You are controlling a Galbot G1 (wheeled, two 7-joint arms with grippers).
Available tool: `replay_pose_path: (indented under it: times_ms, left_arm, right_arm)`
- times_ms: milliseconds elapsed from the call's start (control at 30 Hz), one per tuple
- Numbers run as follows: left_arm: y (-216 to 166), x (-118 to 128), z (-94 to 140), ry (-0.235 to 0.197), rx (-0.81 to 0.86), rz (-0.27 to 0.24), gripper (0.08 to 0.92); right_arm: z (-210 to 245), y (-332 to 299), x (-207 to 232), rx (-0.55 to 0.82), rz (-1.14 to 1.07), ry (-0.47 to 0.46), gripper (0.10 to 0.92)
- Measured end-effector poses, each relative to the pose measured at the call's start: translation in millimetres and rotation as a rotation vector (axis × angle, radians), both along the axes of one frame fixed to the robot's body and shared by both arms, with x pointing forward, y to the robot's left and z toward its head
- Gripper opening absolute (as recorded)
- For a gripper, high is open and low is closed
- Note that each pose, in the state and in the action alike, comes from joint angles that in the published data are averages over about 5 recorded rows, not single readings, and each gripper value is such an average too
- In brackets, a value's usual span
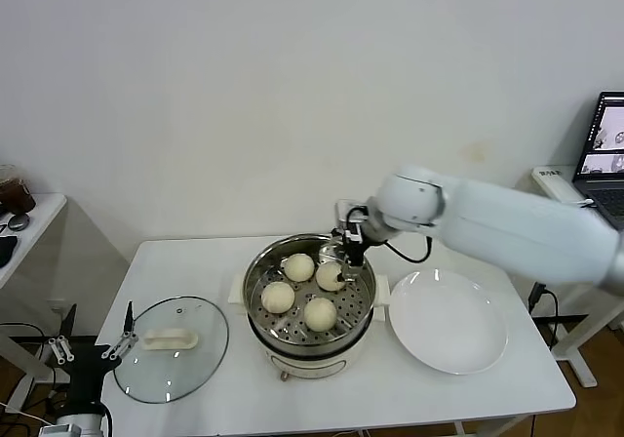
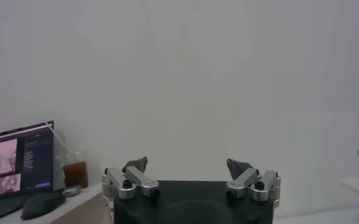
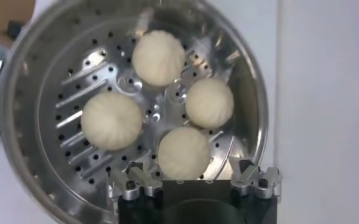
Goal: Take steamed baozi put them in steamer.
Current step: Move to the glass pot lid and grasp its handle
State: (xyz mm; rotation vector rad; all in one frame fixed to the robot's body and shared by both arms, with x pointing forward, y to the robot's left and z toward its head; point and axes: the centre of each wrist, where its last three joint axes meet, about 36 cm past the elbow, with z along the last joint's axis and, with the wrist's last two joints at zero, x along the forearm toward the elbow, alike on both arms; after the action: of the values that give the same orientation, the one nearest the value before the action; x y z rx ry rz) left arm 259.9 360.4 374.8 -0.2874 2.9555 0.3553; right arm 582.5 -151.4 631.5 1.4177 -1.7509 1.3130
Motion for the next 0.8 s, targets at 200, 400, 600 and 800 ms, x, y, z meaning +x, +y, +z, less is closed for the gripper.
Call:
replay_pose_path:
  times_ms: [200,400,600,800]
  left_arm:
    - [-1,-2,-3,-0.004,0.001,0.005,0.823]
    - [-1,-5,-7,0.000,0.004,0.015,0.823]
    - [-5,-5,-9,0.003,0.021,0.020,0.823]
    - [-7,-2,-12,0.024,0.090,0.016,0.823]
  right_arm:
    - [-33,-45,-36,0.268,-0.117,-0.108,0.823]
    - [-73,-73,-69,0.537,-0.223,-0.249,0.823]
    - [-121,-92,-99,0.778,-0.310,-0.402,0.823]
    - [-176,-110,-142,0.966,-0.436,-0.528,0.823]
